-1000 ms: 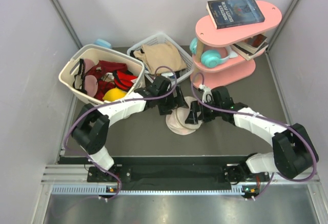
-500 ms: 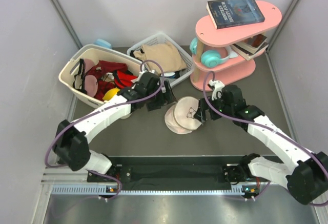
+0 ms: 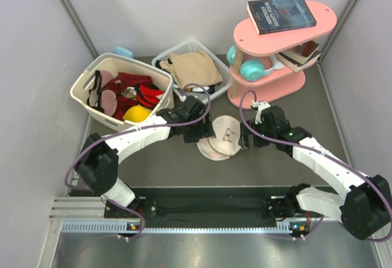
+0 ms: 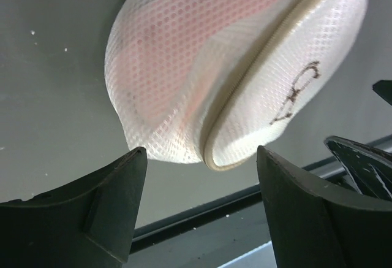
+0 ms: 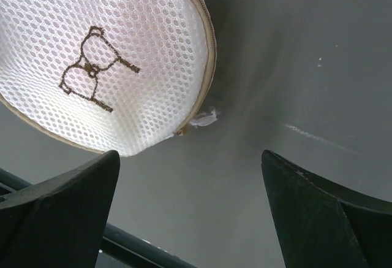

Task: Unzip the laundry bag and remove the bra

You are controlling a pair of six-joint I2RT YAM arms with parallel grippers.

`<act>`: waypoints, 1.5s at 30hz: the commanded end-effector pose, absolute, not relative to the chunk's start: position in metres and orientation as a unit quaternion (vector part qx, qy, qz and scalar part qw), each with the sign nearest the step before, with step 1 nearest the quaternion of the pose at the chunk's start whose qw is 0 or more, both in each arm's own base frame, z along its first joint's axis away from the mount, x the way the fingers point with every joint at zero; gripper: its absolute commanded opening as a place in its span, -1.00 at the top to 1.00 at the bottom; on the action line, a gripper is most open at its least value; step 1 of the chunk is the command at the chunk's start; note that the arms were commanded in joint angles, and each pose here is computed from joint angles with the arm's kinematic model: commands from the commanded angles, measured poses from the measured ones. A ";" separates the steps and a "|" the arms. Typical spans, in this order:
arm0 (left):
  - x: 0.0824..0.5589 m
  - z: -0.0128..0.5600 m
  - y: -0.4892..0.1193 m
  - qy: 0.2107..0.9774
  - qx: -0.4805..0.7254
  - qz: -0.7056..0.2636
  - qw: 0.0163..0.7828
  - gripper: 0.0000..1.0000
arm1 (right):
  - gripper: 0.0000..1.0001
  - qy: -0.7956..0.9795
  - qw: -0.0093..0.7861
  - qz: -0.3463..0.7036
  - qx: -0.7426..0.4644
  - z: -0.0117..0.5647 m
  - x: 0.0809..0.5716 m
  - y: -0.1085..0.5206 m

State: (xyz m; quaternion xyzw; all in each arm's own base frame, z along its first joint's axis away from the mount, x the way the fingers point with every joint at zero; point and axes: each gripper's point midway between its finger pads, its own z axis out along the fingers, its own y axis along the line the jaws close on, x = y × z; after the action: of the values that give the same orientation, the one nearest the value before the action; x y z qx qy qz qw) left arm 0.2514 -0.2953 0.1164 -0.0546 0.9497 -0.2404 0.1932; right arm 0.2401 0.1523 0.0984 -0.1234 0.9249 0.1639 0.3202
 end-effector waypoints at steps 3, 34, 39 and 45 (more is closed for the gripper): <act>0.265 0.121 -0.318 0.941 -0.037 -0.269 0.203 -0.43 | -0.96 0.912 0.351 0.183 -0.110 0.107 0.249 0.157; 0.289 0.166 -0.296 0.887 -0.052 -0.434 0.151 1.00 | -0.32 0.868 0.377 0.240 -0.214 0.091 0.246 0.208; 0.287 0.172 -0.297 0.882 -0.049 -0.445 0.149 1.00 | -0.18 0.869 0.374 0.242 -0.215 0.086 0.256 0.215; 0.287 0.177 -0.292 0.878 -0.052 -0.451 0.151 1.00 | -0.06 0.878 0.352 0.238 -0.221 0.078 0.255 0.216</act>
State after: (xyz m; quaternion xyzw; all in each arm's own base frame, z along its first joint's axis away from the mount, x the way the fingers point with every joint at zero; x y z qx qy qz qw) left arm 0.2822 -0.2902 0.1401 -0.0701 0.9022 -0.4096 0.1154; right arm 0.2416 0.2040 0.0597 -0.2073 0.8951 0.2268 0.3231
